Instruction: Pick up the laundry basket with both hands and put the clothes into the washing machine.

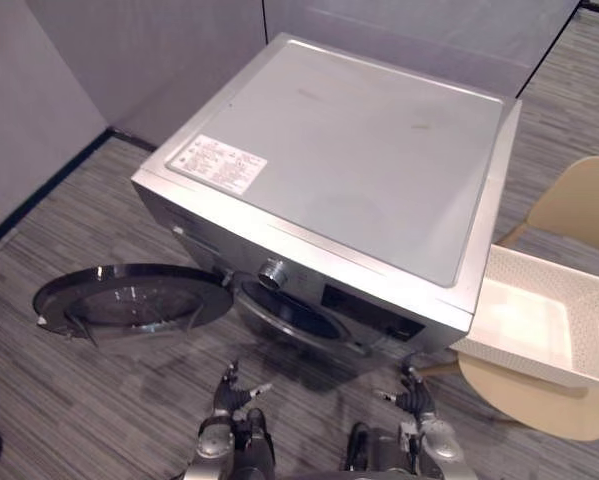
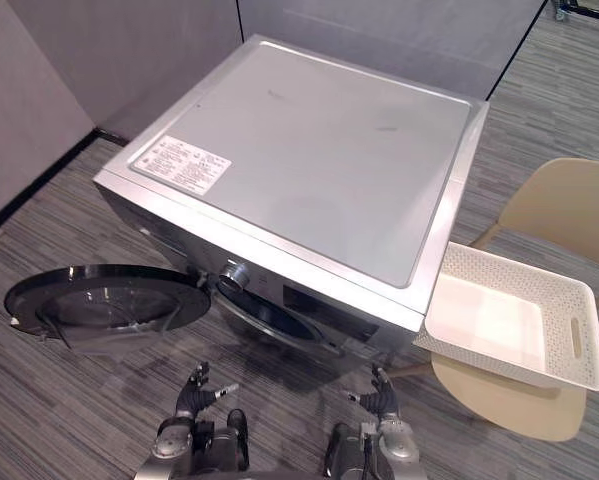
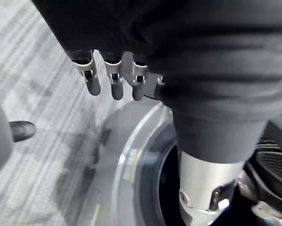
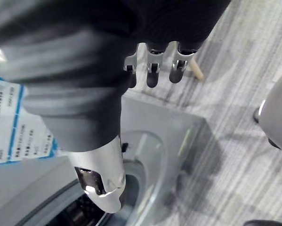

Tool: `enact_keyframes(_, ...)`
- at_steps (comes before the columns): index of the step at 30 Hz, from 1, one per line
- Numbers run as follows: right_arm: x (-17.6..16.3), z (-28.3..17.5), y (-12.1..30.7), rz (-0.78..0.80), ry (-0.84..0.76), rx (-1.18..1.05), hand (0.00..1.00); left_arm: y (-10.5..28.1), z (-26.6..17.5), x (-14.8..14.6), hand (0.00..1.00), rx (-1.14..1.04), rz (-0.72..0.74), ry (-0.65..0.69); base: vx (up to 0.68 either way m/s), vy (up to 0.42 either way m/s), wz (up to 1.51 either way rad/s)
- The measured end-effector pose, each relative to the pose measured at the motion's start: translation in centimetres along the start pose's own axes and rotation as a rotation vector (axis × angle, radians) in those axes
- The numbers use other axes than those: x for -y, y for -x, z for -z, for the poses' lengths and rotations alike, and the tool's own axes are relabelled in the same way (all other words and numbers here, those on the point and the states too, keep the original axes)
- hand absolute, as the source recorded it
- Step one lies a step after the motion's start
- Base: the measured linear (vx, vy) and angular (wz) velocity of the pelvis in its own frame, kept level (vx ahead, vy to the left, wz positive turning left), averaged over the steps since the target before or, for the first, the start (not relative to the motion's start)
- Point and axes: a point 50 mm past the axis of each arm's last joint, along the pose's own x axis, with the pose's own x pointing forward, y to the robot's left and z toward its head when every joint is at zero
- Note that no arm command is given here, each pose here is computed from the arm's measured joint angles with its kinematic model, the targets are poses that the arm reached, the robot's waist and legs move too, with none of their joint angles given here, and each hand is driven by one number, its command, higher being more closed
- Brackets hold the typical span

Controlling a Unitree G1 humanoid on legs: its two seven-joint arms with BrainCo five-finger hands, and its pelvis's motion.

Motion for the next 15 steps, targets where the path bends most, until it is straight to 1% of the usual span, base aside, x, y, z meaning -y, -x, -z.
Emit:
enact_keyframes(2,0.1,0.5,0.0,0.001,0.004,-0.025,0.00,0.3,1.2,-0.3,0.00,-0.050,-0.004,-0.014,0.08,0.055,0.09)
enact_keyframes(6,0.2,1.0,0.1,0.002,0.010,-0.049,0.00,0.5,2.1,-0.8,0.00,-0.084,-0.011,-0.029,0.02,0.039,0.15)
enact_keyframes(11,0.4,1.2,-0.2,0.007,0.019,-0.070,0.00,0.2,1.6,-0.7,0.00,-0.072,-0.007,-0.040,-0.08,0.042,0.32)
enact_keyframes(15,0.3,-0.1,-0.9,0.011,0.020,-0.044,0.00,0.2,1.5,-0.6,0.00,-0.068,-0.005,-0.036,-0.12,0.038,-0.24)
